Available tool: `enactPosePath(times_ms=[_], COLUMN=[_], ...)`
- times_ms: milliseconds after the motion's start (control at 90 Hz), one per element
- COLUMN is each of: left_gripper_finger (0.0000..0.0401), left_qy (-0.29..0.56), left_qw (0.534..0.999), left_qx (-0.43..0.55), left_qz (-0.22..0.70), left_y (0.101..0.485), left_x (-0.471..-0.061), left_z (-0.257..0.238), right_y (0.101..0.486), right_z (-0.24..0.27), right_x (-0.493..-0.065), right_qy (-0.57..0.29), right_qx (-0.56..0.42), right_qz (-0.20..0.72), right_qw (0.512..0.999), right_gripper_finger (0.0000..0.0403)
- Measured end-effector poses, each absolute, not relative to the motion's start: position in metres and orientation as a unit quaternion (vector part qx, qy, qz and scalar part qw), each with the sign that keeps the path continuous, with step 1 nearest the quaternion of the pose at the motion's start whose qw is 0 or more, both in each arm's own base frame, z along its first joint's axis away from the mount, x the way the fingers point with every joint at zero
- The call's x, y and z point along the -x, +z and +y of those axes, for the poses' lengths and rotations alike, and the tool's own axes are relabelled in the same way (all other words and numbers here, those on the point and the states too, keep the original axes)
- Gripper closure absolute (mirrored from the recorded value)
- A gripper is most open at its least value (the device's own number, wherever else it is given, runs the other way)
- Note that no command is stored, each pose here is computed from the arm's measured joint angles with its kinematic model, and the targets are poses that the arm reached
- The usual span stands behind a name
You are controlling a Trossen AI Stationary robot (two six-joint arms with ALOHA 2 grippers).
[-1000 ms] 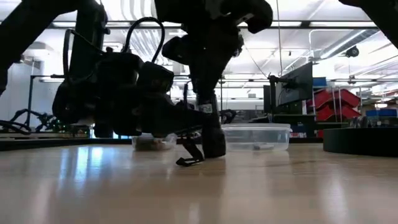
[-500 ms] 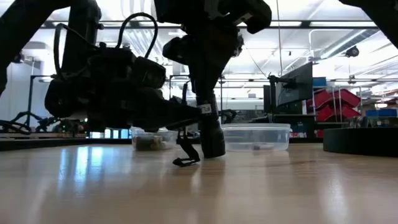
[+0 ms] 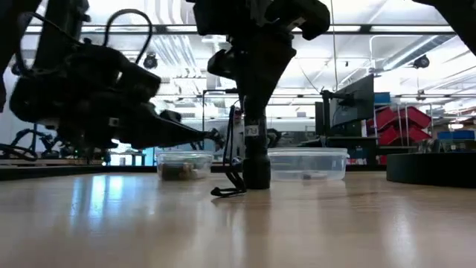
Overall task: Insert battery
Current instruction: Close the black flashlight cover
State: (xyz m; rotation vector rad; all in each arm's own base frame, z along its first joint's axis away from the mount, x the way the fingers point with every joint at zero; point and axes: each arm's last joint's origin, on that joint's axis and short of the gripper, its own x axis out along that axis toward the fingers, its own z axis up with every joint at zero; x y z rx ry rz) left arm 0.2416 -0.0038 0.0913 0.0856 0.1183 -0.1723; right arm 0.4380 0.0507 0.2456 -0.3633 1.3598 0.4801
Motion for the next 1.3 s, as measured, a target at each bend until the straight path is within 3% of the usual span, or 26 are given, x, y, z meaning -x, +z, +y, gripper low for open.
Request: enactPosePath(times_ms=[133, 444, 644, 922, 1300], left_gripper_finger=[0.0299, 0.0265, 0.0243, 0.0251, 0.0271], left_qy=[-0.087, -0.099, -0.115, -0.111, -0.077], left_qw=[0.994, 0.994, 0.993, 0.992, 0.996], left_qx=[-0.043, -0.029, -0.008, 0.0, -0.028], left_qz=[0.052, 0.033, 0.03, 0.052, 0.034], left_y=[0.095, 0.081, 0.074, 0.065, 0.079], left_x=[-0.245, -0.296, -0.298, -0.301, -0.292], left_z=[-0.004, -0.005, -0.016, -0.041, -0.034], right_y=[0.242, 0.236, 0.235, 0.235, 0.234], right_z=[0.048, 0.048, 0.048, 0.048, 0.049], right_x=[-0.434, -0.433, -0.433, -0.434, -0.434], right_qy=[0.211, 0.199, 0.198, 0.202, 0.201], right_qx=[0.157, 0.142, 0.14, 0.145, 0.144], right_qz=[0.624, 0.631, 0.631, 0.625, 0.625], right_qw=[0.736, 0.736, 0.737, 0.74, 0.74], right_gripper_finger=[0.0317, 0.0317, 0.0317, 0.0317, 0.0317])
